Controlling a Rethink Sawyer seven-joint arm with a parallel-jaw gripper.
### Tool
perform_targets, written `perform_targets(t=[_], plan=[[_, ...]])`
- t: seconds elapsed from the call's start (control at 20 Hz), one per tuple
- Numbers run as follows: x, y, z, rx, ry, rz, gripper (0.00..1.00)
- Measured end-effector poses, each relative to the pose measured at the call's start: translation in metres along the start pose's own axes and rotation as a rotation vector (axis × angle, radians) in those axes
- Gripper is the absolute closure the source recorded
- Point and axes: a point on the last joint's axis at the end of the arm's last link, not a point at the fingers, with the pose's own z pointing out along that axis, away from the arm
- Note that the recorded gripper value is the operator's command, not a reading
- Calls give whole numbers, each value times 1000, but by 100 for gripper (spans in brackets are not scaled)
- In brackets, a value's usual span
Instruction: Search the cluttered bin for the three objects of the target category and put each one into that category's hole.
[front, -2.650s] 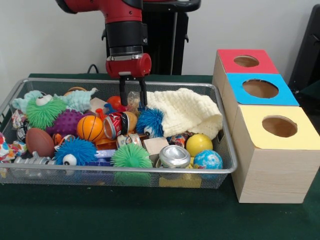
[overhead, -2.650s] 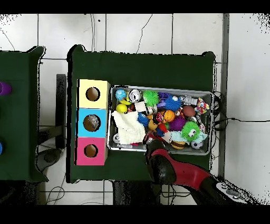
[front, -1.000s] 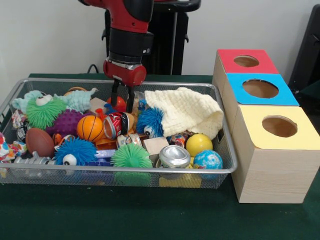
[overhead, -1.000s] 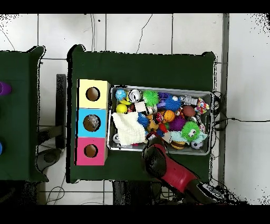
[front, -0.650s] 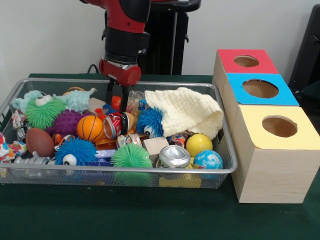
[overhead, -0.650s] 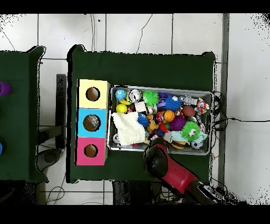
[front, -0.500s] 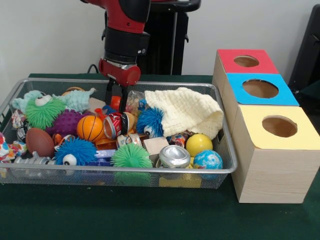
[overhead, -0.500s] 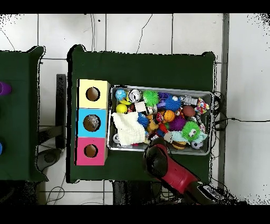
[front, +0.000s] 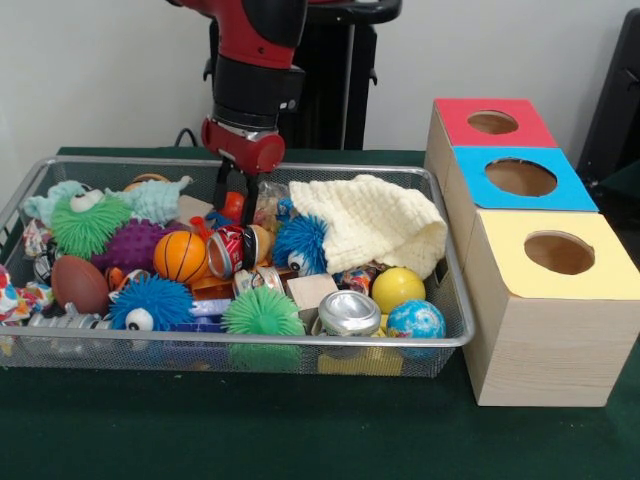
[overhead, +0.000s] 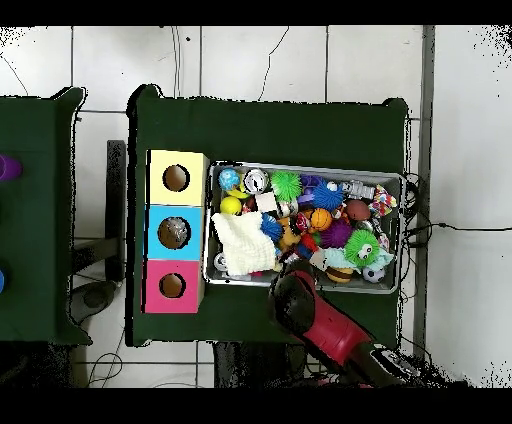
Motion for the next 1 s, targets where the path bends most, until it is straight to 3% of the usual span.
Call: perform_targets(t=[0.4,1.0], plan=[[9,15,-4,4,1,-2,0],[20,11,-15,10,16,34,0]])
